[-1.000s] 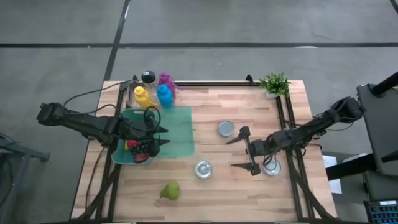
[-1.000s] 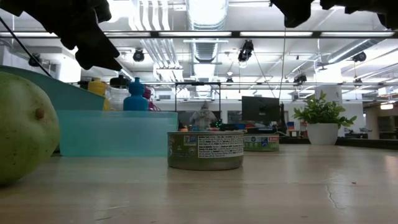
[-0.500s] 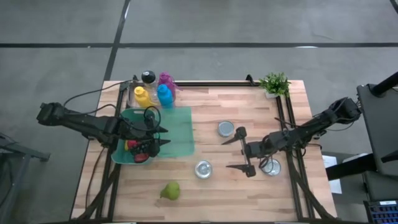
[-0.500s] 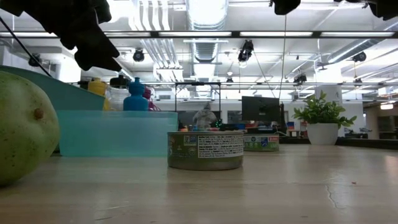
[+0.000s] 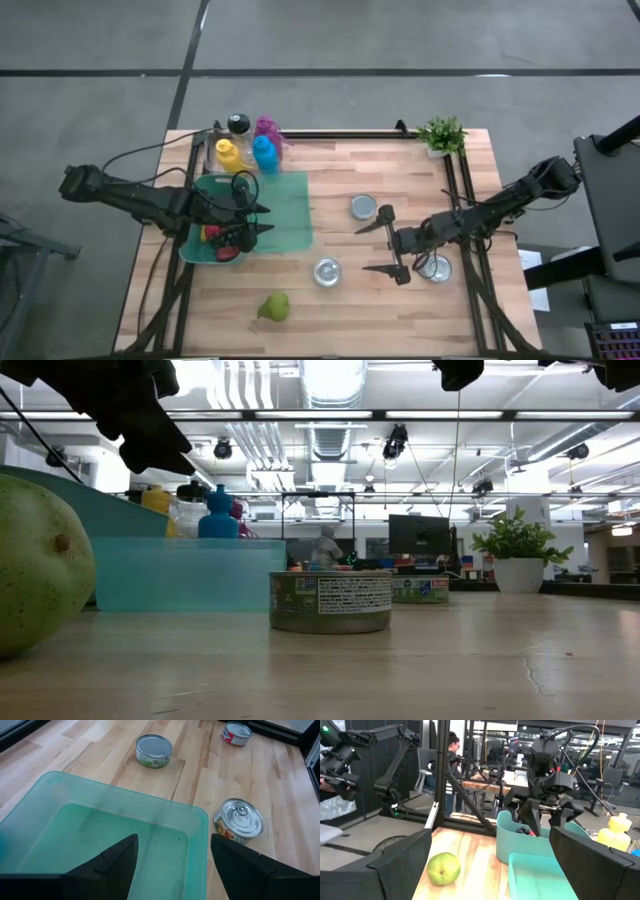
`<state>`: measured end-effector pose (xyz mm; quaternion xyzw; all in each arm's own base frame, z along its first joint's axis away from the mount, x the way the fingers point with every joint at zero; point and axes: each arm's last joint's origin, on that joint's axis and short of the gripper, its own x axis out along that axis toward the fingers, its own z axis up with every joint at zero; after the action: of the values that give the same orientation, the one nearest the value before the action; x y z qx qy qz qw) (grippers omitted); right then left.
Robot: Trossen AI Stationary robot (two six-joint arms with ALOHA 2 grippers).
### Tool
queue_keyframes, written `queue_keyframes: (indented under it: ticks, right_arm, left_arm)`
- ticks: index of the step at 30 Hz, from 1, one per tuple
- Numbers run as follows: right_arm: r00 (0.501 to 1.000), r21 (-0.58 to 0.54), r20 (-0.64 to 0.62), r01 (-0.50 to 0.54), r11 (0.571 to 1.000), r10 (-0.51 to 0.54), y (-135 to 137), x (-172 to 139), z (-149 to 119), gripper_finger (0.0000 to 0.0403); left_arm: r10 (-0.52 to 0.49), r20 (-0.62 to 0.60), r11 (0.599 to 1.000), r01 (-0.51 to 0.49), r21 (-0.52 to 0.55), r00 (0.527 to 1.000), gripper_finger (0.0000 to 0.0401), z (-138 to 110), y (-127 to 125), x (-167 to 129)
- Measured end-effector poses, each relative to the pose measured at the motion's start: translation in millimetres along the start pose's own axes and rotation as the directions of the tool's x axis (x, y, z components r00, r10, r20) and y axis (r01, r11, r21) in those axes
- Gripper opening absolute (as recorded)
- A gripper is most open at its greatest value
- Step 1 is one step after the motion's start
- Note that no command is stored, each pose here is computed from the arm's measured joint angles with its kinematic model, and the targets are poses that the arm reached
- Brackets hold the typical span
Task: Pick & Place Food Item
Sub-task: Put the pear into the green bin
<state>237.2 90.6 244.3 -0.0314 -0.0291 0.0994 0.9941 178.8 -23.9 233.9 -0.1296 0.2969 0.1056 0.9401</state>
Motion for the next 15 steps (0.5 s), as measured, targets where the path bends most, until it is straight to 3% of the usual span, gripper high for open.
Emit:
queue_keyframes:
  ticks: [15]
  right_arm:
    - [1.000, -0.004, -0.004, -0.001, 1.000, 0.001, 0.3, 1.1, -0.9, 0.0400]
  left_arm:
    - [0.000, -0.001, 1.000, 0.000, 0.000, 1.000, 0.0254, -0.1, 0.0, 0.0]
